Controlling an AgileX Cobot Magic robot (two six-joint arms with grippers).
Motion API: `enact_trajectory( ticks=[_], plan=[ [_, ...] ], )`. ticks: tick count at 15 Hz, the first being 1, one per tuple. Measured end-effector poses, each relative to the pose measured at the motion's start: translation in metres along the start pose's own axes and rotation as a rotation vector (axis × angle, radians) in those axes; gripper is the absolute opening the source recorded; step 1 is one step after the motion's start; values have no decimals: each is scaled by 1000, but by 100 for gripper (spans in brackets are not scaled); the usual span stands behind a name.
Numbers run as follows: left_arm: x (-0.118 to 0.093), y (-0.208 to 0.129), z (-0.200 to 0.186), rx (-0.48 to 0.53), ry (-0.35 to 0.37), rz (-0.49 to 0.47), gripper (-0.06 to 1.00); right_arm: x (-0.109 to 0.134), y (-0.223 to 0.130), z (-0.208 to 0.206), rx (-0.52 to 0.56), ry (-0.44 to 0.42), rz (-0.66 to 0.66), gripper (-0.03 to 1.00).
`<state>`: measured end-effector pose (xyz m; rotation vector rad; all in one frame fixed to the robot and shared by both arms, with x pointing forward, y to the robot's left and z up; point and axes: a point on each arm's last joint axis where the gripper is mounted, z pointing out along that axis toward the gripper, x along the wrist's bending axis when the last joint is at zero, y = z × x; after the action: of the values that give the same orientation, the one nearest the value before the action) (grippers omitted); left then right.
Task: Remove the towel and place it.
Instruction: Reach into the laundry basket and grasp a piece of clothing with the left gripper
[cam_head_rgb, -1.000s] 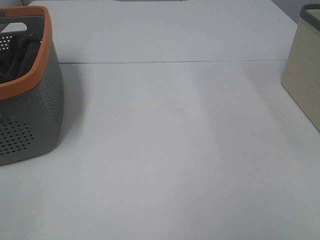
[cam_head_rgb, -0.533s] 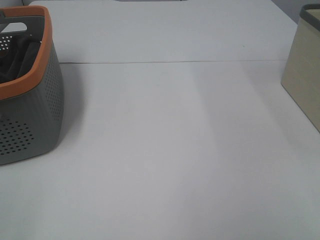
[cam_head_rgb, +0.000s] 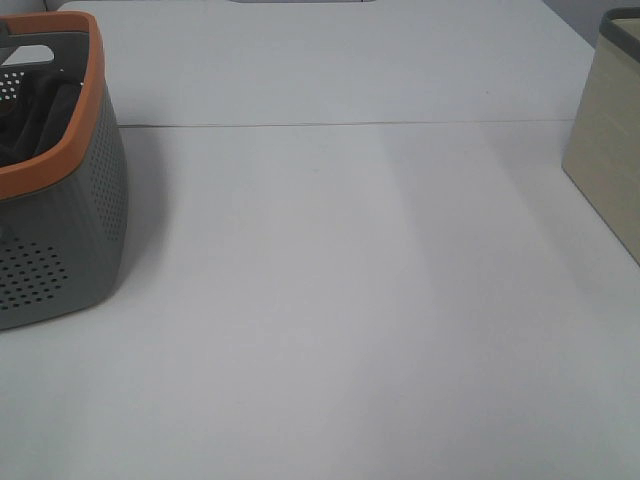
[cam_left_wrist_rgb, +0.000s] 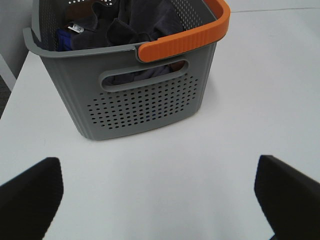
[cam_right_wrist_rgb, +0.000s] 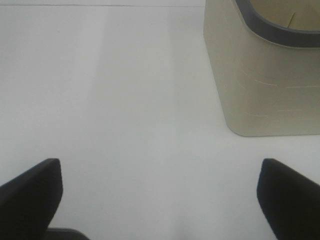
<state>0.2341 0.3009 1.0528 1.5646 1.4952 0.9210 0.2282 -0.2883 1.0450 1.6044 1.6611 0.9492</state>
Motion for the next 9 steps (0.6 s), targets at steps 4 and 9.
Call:
enact_trajectory(
  ticks=[4, 9],
  plan=[
    [0, 0, 0, 0, 0, 0, 98, 0, 0, 0, 0, 0, 0, 96],
    [0, 1, 0, 15, 0, 0, 98, 0, 0, 0, 0, 0, 0, 96]
  ],
)
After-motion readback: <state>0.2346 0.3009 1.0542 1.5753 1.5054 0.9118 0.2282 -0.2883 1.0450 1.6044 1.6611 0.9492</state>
